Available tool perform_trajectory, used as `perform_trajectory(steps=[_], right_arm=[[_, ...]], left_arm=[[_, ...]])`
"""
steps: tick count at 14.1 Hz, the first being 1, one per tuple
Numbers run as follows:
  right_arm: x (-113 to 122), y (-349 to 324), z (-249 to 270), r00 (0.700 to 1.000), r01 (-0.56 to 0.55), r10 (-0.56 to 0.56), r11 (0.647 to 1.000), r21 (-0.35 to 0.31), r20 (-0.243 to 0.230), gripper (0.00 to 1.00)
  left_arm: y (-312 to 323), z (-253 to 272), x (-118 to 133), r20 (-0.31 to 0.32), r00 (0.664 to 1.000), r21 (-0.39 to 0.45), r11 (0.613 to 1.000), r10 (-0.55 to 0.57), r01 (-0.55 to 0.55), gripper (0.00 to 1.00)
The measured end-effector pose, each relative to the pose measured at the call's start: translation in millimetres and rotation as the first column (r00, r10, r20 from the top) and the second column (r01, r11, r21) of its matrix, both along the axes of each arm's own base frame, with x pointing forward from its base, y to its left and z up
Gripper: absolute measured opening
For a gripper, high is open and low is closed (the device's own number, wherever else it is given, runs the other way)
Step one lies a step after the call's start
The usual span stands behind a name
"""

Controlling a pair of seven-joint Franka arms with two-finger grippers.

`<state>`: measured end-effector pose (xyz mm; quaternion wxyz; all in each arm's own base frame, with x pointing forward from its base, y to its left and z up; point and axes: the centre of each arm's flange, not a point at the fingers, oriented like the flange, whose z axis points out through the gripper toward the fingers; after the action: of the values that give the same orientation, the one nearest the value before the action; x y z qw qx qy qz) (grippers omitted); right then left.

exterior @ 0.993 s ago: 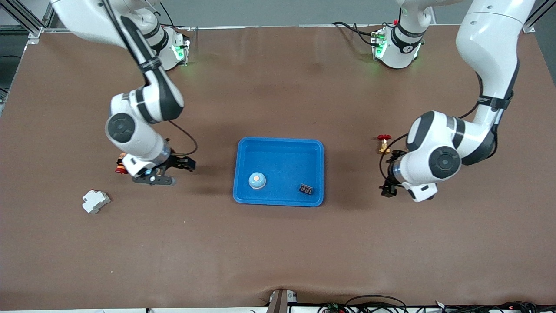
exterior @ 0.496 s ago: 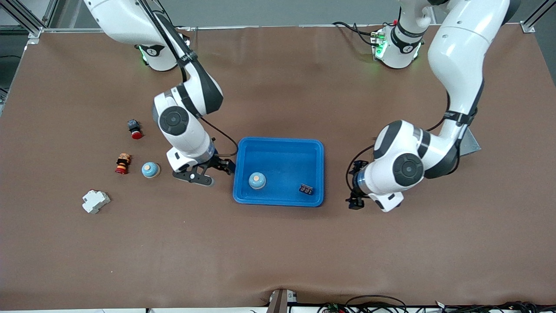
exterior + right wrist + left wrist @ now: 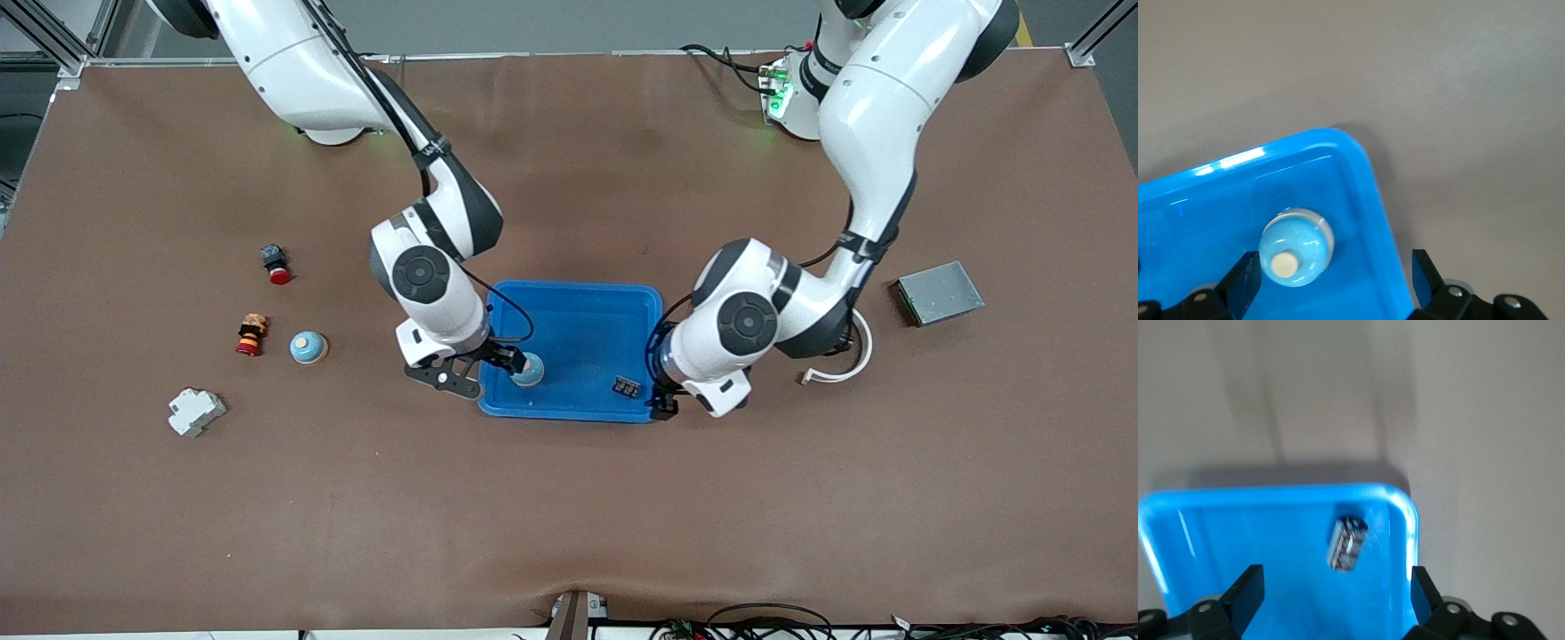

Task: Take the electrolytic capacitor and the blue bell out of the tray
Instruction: 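Return the right gripper and the left gripper to the blue tray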

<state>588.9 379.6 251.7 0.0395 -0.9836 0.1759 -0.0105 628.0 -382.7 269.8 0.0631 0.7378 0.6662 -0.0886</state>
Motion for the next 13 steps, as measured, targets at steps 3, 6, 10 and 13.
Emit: perform_trajectory(steps=[3,6,10,13], right_arm=[[-4.8,17.2,-14.3,1.0,0.013,-0.013,1.0,-0.004,-0.01,1.0],[-9.7,26.7,-27.7,0.999,0.028,-0.028,1.0,-0.011,-0.021,1.0],[-15.5,44.3,-43.7,0.999,0.039,-0.039,0.999,-0.021,-0.023,1.0],[-13.5,49.3,-56.1,0.999,0.047,-0.048,0.998,-0.028,-0.022,1.0]], left_arm=[[-18.9,-21.0,-6.4,0.021,1.0,-0.027,1.0,0.005,-0.004,0.97],[-23.7,-44.5,-10.6,0.017,1.0,-0.015,1.0,0.0,0.001,0.94],[-31.1,-66.3,-18.6,0.003,1.0,0.001,1.0,-0.016,0.016,0.8],[-30.6,-74.0,-19.7,-0.002,1.0,0.006,1.0,-0.02,0.02,0.7]])
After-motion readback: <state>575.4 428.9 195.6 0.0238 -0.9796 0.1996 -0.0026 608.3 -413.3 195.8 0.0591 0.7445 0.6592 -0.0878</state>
